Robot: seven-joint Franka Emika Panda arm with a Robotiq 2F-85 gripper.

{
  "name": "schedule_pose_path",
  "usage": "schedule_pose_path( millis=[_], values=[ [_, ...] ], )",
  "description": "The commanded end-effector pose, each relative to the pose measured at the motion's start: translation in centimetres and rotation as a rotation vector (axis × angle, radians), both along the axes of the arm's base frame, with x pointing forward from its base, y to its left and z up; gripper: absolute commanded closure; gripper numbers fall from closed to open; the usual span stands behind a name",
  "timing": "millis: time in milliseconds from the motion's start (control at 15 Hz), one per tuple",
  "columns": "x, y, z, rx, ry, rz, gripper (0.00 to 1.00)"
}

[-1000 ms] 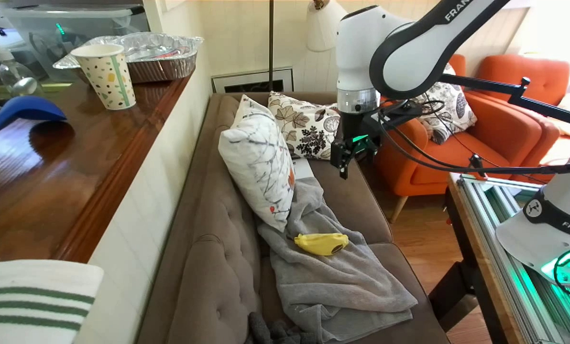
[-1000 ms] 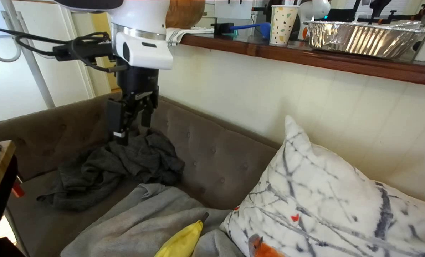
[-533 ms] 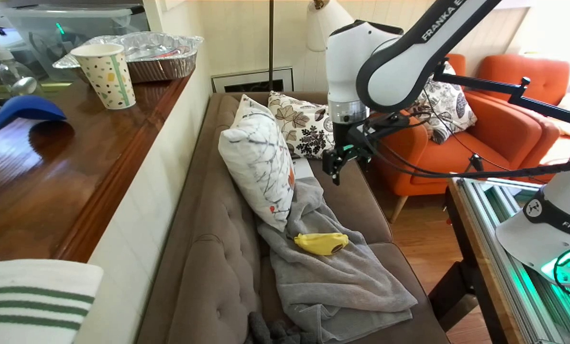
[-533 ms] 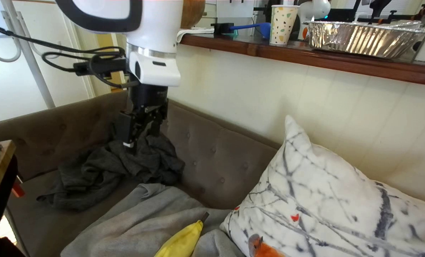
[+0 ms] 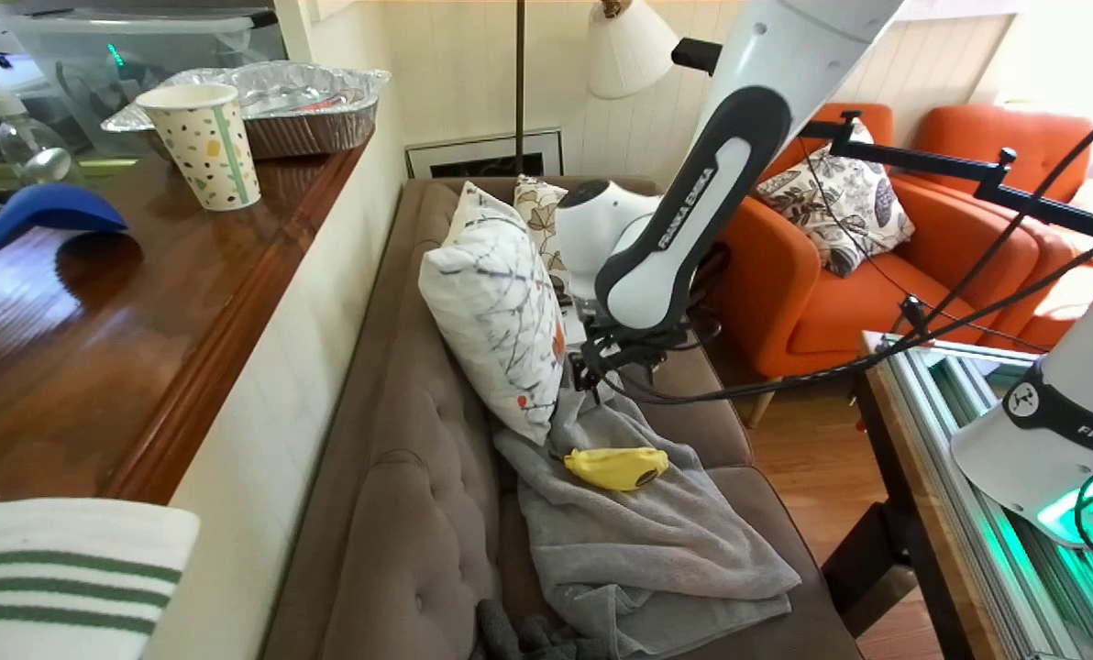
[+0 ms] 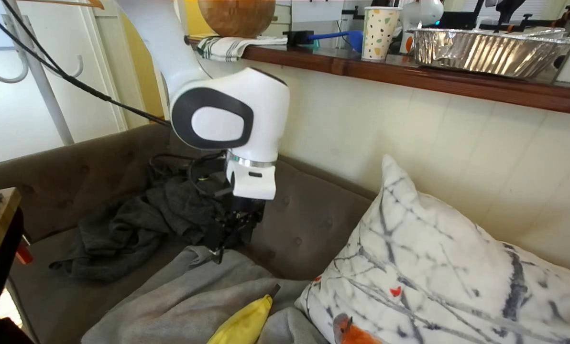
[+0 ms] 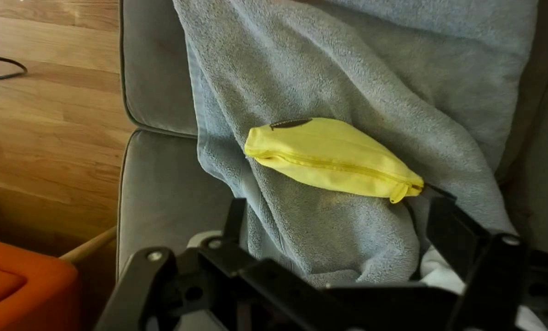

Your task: Put the yellow bag in the tray

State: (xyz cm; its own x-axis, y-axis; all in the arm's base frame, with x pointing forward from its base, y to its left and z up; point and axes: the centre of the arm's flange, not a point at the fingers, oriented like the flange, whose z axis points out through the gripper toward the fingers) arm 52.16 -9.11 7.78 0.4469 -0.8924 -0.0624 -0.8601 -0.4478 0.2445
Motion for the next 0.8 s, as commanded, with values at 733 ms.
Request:
schedule_pose_path(
  millis=[733],
  values=[
    [5.8,-0.2,-12.1,-0.144,0.022,-0.117,0.00]
  ],
)
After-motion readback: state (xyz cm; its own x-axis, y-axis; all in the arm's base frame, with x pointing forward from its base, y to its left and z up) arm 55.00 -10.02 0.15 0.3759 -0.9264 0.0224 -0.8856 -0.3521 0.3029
